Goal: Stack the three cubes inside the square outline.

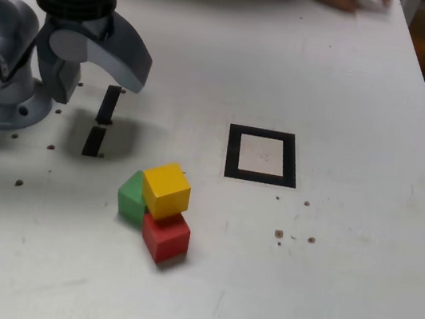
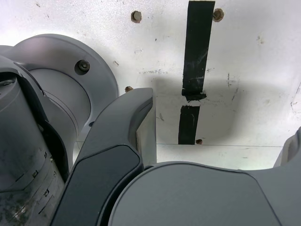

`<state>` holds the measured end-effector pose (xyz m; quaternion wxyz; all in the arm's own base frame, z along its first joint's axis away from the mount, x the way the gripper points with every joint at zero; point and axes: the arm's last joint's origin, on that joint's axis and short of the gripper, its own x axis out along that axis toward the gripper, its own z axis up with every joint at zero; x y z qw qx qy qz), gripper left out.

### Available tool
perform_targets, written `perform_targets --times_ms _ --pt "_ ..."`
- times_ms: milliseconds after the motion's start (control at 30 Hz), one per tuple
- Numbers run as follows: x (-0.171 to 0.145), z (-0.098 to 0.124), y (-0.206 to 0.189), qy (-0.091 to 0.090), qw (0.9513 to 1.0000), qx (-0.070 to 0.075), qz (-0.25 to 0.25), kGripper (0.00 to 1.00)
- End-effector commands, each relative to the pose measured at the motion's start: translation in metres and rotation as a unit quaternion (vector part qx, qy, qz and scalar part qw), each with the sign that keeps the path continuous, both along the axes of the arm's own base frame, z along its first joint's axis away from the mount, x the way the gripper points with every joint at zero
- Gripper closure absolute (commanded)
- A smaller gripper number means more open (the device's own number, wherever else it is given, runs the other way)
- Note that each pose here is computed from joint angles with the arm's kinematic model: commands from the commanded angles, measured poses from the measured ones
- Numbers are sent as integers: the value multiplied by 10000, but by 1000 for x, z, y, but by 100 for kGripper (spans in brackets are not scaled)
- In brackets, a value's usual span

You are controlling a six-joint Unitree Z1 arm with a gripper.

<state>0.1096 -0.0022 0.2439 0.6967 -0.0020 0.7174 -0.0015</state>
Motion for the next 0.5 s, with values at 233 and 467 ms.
perform_targets --times_ms 233,467 --pt "-3 11 0 66 10000 30 50 1" --pt "2 76 -15 -15 9996 268 69 4"
